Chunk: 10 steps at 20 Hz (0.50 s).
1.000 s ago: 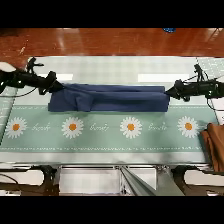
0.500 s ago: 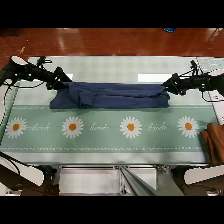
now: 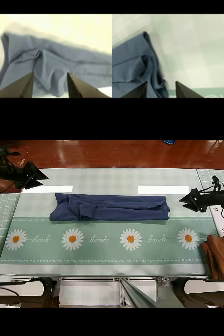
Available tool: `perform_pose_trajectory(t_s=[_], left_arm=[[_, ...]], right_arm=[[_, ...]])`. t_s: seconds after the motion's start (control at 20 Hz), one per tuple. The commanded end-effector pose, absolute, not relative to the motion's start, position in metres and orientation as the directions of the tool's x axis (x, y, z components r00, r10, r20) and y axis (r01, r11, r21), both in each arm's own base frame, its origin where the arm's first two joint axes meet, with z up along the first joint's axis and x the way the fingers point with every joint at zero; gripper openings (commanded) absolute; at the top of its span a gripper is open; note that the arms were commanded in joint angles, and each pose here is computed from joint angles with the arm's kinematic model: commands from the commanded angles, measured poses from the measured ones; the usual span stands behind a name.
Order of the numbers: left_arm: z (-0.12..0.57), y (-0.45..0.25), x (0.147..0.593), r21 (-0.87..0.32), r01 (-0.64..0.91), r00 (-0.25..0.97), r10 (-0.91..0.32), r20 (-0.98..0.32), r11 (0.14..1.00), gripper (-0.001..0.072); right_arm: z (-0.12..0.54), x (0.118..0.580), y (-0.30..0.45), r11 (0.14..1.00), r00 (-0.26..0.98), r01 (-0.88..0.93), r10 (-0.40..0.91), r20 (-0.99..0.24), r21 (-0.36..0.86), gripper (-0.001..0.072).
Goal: Fold the shirts.
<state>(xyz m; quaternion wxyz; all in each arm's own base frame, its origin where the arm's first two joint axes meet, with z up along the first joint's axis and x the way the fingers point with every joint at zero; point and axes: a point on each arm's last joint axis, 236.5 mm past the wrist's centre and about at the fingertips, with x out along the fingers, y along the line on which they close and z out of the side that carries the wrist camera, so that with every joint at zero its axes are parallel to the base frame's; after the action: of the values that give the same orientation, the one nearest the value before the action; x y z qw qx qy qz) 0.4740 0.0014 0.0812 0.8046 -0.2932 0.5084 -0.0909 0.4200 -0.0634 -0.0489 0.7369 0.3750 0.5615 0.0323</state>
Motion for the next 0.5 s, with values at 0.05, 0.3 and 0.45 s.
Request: perform_pose_trajectory(t_s=[0.05, 0.3, 0.45], left_arm=[[0.162, -0.045, 0.447, -0.547, 0.002, 0.698, -0.393, -0.598, 0.837, 0.0504], [0.148, -0.118, 0.411, -0.547, 0.125, 0.624, -0.494, -0.606, 0.828, 0.0505], [0.128, -0.147, 0.409, -0.552, 0.155, 0.562, -0.533, -0.633, 0.819, 0.0505]], right_arm=[[-0.077, 0.421, -0.044, 0.663, 0.414, 0.397, 0.488, -0.768, 0.635, 0.0408], [-0.102, 0.435, 0.012, 0.610, 0.371, 0.361, 0.600, -0.709, 0.705, 0.0408], [-0.115, 0.427, 0.047, 0.630, 0.295, 0.331, 0.638, -0.711, 0.702, 0.0407]])
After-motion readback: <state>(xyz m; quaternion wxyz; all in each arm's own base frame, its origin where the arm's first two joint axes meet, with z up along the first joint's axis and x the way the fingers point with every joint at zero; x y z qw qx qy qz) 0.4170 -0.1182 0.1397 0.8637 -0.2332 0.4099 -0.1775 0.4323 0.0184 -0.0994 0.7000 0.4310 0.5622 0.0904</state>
